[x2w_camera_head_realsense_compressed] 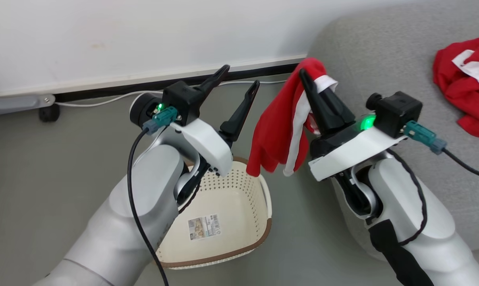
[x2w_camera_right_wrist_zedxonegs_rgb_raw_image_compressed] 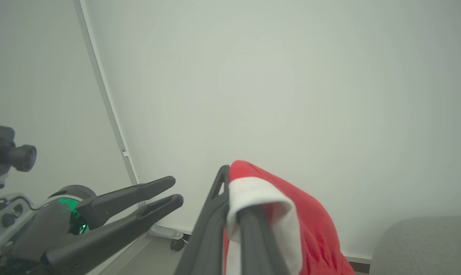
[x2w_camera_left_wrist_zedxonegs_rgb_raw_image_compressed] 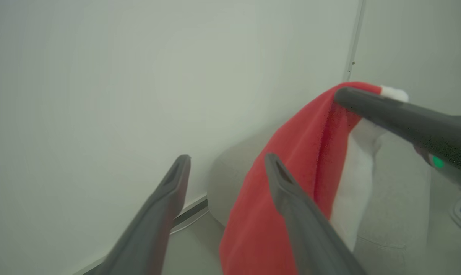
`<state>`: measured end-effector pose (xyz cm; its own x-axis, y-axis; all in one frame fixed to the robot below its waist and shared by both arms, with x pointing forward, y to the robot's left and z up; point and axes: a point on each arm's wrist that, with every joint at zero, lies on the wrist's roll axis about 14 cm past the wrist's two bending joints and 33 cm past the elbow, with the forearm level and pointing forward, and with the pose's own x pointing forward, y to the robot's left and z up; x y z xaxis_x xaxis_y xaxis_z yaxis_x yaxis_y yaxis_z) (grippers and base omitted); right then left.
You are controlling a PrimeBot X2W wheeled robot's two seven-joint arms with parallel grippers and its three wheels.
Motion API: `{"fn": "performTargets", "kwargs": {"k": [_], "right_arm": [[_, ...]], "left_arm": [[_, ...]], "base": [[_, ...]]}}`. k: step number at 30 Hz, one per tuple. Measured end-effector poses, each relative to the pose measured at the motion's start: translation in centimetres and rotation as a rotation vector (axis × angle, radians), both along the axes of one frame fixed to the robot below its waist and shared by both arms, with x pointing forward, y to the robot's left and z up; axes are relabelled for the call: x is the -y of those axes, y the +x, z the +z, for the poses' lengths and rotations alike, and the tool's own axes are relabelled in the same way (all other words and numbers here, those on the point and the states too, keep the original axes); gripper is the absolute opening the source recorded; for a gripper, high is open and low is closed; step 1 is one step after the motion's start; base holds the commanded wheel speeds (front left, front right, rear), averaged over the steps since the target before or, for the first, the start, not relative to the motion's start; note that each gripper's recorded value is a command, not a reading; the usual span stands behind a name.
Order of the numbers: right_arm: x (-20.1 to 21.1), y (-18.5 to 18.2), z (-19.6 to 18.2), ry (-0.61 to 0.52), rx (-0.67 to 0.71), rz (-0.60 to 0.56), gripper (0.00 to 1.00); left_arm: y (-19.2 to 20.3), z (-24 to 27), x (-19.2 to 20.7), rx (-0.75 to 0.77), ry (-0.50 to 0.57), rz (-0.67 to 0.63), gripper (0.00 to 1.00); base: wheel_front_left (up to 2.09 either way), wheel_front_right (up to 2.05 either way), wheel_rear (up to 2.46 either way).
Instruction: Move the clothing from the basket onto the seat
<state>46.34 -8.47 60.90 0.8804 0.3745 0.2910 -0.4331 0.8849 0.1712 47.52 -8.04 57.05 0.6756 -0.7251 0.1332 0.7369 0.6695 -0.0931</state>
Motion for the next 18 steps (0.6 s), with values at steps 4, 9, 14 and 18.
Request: {"fn": "performTargets", "kwargs": {"k": [4,9,14,18], "right_arm": [[2.5,-0.7,1.1,0.001,0.03,-0.064,0.0],[5.2,-1.9,2.1,-0.005,0.061,-0.135,0.0],[7.9,-3.3,3.3,-0.004,0.093,-0.209,0.0],[10.2,-4.5,4.3,-0.004,0.119,-0.269,0.0]], "left_arm": [[-1.2,-1.0,1.5,-0.026,0.003,-0.047,1.0],[-2.9,-1.7,3.7,-0.047,0.002,-0.114,1.0],[-4.8,-1.9,5.8,-0.053,-0.008,-0.188,1.0],[-6.2,-1.8,7.2,-0.049,-0.018,-0.243,1.0]], "base": [[0.0,0.0,0.0],[0.0,0.0,0.0],[0.0,0.0,0.0],[0.0,0.0,0.0]]}}
